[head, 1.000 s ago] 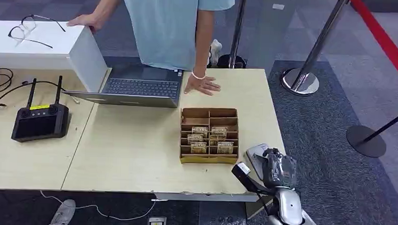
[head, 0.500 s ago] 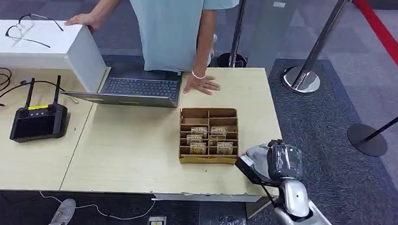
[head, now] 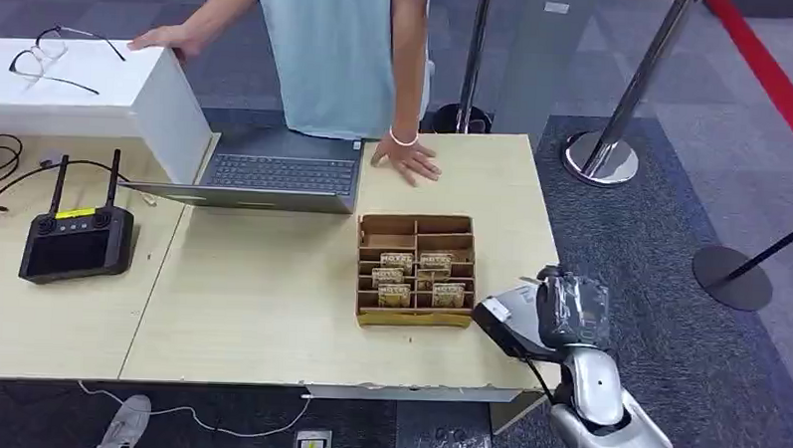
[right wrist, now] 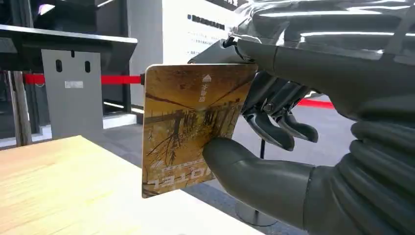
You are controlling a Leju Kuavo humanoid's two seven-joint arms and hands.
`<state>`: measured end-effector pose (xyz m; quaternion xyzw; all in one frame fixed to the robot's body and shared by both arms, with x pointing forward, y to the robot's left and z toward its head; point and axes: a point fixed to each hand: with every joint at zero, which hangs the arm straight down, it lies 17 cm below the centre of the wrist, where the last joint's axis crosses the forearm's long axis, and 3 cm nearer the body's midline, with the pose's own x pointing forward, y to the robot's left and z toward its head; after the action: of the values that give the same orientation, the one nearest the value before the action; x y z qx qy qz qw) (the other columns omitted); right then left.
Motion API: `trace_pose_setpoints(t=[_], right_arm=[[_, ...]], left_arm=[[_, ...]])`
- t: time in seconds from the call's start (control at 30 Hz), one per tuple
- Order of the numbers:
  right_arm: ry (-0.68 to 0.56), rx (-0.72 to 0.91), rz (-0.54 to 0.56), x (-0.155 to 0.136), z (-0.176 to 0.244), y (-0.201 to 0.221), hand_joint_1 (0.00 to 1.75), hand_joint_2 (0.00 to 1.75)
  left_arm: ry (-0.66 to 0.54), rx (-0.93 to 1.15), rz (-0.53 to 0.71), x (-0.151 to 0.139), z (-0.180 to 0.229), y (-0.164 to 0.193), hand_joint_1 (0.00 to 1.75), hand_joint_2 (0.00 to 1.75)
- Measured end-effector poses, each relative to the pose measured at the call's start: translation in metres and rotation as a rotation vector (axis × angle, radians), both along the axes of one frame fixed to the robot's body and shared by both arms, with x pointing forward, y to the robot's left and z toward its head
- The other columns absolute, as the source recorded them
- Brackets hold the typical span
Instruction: Pass the card to the sensor for recognition and then transmit it.
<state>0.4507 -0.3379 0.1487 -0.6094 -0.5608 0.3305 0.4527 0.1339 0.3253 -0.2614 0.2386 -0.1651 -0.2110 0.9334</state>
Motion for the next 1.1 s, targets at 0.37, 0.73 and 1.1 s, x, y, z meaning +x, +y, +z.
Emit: trace_pose_setpoints(t=[0.37, 0.73, 1.1], right_arm=[[-0.06, -0.041, 0.028, 0.021, 0.045, 0.012, 1.75, 1.75], [-0.173, -0.105, 0.092, 0.053, 0.129, 0.041, 1.75, 1.75], [-0.215, -0.138, 0.137, 0.064, 0.166, 0.066, 1.75, 1.75]], left_arm=[[-0.005, -0.004, -0.006, 0.001, 0.0, -0.002, 0.0, 1.75], [-0.009, -0.01, -0.02, 0.003, 0.0, -0.008, 0.0, 1.75], [-0.003, -0.015, -0.024, 0.002, 0.0, -0.012, 0.0, 1.75]])
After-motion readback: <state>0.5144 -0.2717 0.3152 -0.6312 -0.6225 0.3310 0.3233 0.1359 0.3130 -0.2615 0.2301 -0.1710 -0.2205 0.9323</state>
